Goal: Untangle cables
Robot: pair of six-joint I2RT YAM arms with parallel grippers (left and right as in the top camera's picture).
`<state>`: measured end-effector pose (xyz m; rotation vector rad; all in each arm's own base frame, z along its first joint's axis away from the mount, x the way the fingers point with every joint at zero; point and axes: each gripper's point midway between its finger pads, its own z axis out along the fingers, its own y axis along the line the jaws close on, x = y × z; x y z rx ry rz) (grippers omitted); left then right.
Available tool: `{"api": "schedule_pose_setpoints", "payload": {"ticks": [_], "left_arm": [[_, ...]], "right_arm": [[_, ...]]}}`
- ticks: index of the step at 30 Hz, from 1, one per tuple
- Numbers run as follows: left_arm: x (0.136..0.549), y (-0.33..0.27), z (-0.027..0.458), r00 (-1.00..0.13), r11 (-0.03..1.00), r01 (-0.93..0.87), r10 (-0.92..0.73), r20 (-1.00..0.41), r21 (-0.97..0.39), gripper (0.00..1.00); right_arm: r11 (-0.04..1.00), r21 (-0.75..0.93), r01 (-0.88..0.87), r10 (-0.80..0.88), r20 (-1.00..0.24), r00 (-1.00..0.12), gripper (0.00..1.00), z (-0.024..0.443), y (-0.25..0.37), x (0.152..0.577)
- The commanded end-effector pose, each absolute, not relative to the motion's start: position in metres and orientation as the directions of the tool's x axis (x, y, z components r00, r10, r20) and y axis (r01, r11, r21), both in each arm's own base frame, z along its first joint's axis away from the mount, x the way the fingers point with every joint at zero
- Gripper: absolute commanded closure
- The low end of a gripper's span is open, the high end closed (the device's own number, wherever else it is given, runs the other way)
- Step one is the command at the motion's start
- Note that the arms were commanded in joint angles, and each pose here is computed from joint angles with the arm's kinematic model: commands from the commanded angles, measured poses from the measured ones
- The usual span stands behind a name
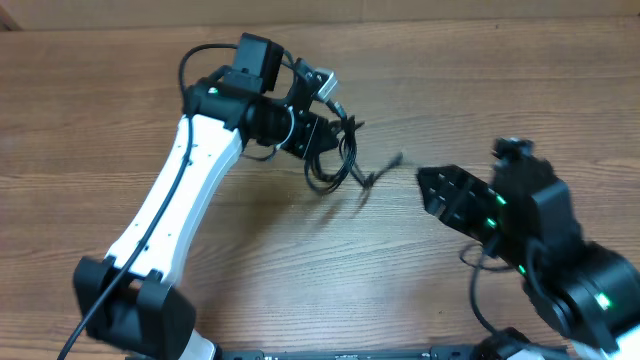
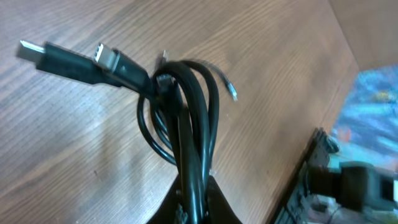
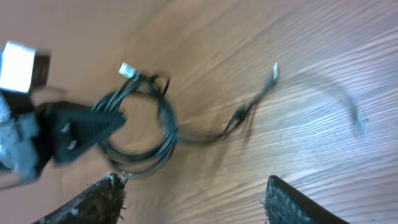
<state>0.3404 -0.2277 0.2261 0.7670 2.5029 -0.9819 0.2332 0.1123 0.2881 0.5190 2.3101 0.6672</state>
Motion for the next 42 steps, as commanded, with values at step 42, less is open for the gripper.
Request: {"api": "schedule_pose_setpoints", "payload": {"ticks": [42], "left_arm": [[0.269, -0.193, 0.324, -0.394, 0.275, 0.908, 0.309, -0.866, -0.315, 0.96]], "right_arm": [[0.741, 0.55, -0.385, -0.003, -0.57, -0.821, 0.25, 0.278, 0.202, 0.243]]}}
